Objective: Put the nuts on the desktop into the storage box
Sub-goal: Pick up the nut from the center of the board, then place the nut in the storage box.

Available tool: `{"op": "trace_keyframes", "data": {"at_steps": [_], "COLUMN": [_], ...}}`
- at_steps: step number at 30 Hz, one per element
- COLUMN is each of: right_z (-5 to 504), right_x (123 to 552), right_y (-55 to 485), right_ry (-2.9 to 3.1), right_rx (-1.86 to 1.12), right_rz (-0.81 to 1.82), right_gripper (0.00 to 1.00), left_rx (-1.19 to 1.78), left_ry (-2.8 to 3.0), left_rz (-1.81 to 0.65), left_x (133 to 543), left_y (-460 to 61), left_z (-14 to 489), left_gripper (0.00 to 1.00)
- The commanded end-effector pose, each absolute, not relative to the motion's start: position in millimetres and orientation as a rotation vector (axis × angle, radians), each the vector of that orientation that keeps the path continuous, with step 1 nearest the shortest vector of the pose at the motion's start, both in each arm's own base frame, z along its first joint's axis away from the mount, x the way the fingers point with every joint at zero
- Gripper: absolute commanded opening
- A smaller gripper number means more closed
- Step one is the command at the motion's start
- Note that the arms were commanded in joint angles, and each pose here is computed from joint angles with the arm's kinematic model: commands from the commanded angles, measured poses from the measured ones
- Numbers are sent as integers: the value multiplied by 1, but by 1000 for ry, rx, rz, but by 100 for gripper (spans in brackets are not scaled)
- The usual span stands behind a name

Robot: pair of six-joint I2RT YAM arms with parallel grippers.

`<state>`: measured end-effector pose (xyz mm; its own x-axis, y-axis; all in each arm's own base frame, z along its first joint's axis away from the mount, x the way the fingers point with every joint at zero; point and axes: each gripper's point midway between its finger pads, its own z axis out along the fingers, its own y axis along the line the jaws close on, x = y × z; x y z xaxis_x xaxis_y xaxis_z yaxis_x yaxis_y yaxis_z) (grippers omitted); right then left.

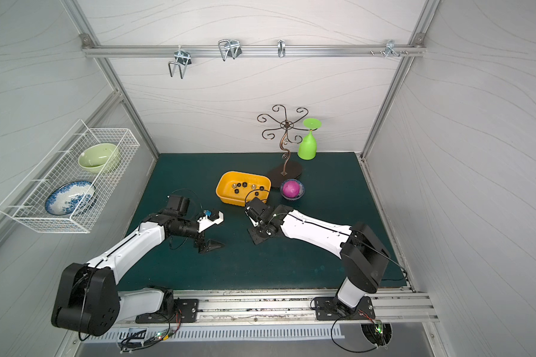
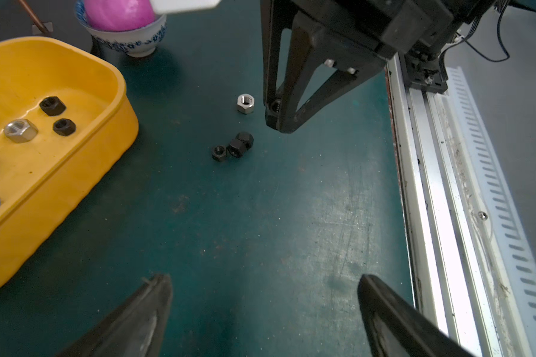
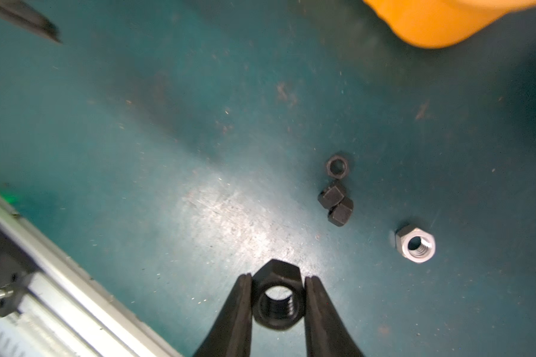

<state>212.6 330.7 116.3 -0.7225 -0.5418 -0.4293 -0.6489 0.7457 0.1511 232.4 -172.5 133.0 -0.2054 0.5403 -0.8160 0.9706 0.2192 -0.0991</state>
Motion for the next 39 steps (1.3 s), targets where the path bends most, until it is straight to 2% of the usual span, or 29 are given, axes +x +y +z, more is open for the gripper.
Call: {"op": "trace_keyframes", "data": {"at_steps": [1,8,19,29,39], "right_z": [140,170,202,187,151], "right_x": [206,223,266,339,397], "right_y": [328,328,344,361,393], "right_ry": [2571,2532,2477,2494,2501], "right_rx": [-968,-959,-944,-854,-842], "right_rz": [438,490,543,480,402], "right_gripper": [22,22,22,22,22], "left_rx": [1337,1276,1266,1129,1014], "left_ry": [1814,1789,1760,1796,1905], "left_rz": [-896,-873,-876,-907,-839], "left_x": [243,263,289,338,377], "left_y": [-177,-173,-176,-170,-152], "left_z": [164,195,216,232,212], "left_gripper": [98,98,98,98,98]}}
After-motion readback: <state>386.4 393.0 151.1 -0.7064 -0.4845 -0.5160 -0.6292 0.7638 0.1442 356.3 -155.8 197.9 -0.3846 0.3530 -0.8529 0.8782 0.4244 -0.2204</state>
